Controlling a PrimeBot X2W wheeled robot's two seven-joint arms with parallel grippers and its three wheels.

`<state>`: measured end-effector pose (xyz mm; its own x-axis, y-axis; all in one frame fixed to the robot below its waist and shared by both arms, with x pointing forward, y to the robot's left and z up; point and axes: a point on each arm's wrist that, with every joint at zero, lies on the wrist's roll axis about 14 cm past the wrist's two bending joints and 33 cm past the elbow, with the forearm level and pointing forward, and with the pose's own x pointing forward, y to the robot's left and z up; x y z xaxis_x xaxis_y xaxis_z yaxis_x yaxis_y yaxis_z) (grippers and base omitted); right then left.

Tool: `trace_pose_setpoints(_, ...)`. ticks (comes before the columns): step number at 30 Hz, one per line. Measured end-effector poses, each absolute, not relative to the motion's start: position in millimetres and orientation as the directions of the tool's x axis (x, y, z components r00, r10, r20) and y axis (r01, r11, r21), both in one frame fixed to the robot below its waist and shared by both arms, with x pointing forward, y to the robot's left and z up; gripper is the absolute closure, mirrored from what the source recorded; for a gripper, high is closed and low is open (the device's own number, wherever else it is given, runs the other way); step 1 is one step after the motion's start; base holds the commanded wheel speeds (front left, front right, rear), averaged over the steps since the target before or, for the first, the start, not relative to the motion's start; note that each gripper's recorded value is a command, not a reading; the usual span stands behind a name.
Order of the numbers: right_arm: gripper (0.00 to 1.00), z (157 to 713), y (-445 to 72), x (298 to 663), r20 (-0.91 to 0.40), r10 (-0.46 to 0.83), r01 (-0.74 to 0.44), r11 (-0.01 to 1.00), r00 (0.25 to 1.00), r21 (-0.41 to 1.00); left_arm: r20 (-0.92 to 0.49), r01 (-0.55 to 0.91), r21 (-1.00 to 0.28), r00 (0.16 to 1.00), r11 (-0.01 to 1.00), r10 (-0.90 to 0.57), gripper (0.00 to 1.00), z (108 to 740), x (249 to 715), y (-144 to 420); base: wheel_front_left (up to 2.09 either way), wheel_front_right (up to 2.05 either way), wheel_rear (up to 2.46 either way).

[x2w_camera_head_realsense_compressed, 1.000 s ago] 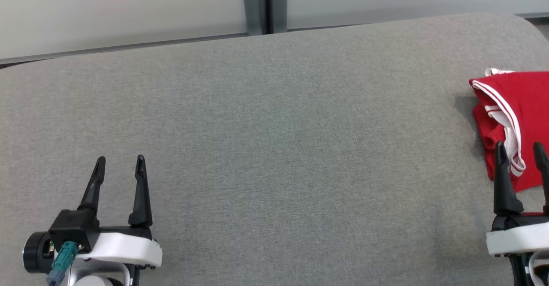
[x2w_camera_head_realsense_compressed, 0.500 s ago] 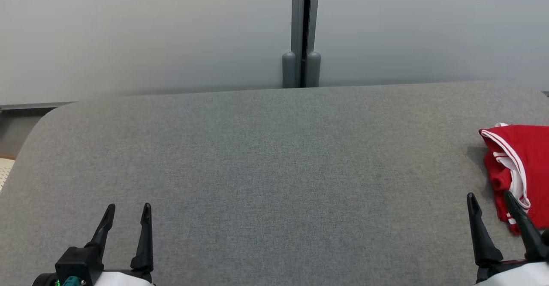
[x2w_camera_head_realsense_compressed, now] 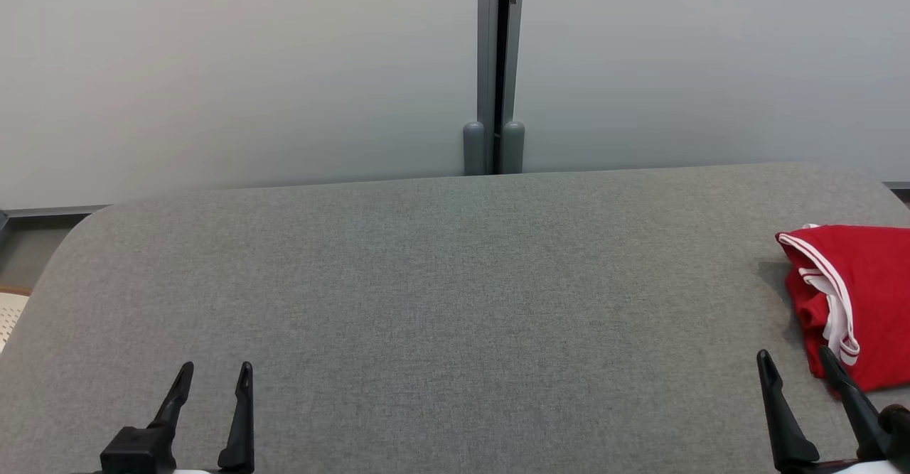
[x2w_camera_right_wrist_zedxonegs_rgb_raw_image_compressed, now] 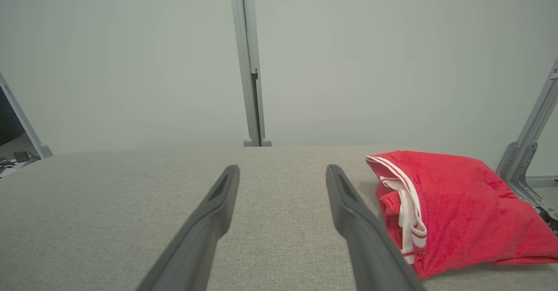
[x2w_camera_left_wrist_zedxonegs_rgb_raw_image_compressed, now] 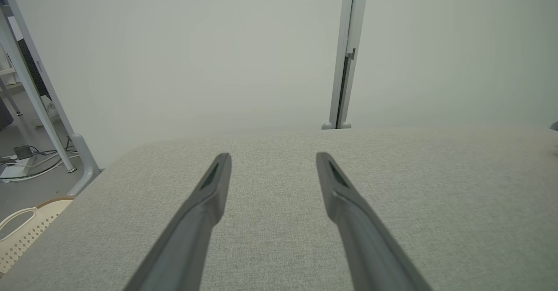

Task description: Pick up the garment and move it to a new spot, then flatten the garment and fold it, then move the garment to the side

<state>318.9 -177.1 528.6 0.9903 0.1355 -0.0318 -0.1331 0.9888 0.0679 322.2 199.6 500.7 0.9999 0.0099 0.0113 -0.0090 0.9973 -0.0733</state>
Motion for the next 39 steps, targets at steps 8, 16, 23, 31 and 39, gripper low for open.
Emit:
trace_pose_setpoints(8, 0.0, 528, -179, 317, -0.04, 0.126, -0.124, 0.99, 0.991, 0.062, -0.001, -0.009, -0.065, 1.0, 0.998, 0.009, 0.0, 498, 323, 200, 0.0, 0.0, 0.0)
trace_pose_setpoints(16, 0.0, 528, -181, 317, -0.039, 0.12, -0.118, 0.991, 0.992, 0.061, -0.007, -0.012, -0.059, 1.0, 0.998, 0.011, 0.0, 497, 322, 202, 0.0, 0.0, 0.0)
trace_pose_setpoints(23, 0.0, 528, -179, 316, -0.033, 0.123, -0.12, 0.991, 0.992, 0.063, -0.008, -0.009, -0.053, 1.0, 0.999, 0.009, 0.0, 497, 321, 202, 0.0, 0.0, 0.0)
trace_pose_setpoints(31, 1.0, 514, -174, 314, -0.074, 0.13, -0.124, 0.989, 0.989, 0.084, -0.059, -0.013, -0.071, 0.998, 0.997, 0.008, 1.0, 480, 314, 197, 0.0, 0.0, 0.0)
trace_pose_setpoints(39, 1.0, 505, -174, 316, -0.089, 0.131, -0.108, 0.967, 0.987, 0.233, -0.12, -0.052, -0.214, 0.992, 0.976, 0.026, 1.0, 468, 314, 198, 0.0, 0.0, 0.0)
